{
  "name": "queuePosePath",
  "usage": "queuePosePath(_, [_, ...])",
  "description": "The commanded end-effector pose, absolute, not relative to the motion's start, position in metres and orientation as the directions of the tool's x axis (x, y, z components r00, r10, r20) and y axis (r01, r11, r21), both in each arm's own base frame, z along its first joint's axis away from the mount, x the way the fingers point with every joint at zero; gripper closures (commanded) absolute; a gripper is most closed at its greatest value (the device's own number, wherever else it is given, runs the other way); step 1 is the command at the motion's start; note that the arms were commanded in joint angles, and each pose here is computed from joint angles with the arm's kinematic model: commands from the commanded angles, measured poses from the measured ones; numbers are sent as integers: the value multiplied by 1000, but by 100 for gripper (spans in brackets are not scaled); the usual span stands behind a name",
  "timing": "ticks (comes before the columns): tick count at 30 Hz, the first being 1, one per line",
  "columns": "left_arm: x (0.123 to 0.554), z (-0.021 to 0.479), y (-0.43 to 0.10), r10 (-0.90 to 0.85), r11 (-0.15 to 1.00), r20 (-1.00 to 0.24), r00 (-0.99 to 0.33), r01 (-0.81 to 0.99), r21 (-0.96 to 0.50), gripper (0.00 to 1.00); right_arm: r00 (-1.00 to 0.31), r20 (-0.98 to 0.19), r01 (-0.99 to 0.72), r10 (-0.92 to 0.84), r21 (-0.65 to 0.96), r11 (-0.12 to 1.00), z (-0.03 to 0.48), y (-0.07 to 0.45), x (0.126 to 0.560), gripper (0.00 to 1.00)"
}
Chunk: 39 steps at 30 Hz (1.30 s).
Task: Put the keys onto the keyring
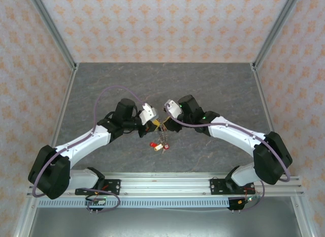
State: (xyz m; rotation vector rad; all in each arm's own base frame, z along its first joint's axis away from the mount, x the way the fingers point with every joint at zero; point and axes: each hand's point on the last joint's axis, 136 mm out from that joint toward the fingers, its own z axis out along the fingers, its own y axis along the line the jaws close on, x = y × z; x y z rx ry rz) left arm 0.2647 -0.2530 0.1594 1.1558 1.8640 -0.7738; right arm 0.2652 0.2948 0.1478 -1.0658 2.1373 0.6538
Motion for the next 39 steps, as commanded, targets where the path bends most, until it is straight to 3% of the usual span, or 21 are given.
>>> queuePosePath(1, [263,180,-264,370,350,-908,-194,935,-57,100,-400,-794,-846,-458,127,518,168,290,261,68])
queuePosePath(4, [261,182,-264,365,343,-914,-180,938,-48,100,-352,-833,-858,-427,105,502,183,283,261,66])
queuePosePath(8, [258,185,-266,360,319,-920,-157,947,-37,100,-205,-859,-932,-470,25,361,191,284,239,65])
queuePosePath(11, [255,188,-267,353,301,-924,-146,953,-36,100,-129,-871,-947,-474,-33,318,196,284,235,65])
queuePosePath(15, [254,189,-268,352,295,-925,-142,955,-35,100,-131,-858,-949,-497,-36,313,196,285,237,65])
queuePosePath(20, [252,190,-269,352,284,-926,-139,958,-36,100,-90,-881,-974,-464,-19,224,202,295,226,66])
queuePosePath(29, [248,192,-270,349,264,-927,-137,963,-43,100,-78,-866,-978,-494,-31,208,194,300,234,66])
queuePosePath(39, [245,194,-272,341,248,-931,-127,968,-41,100,-55,-871,-982,-488,-42,185,192,305,237,79])
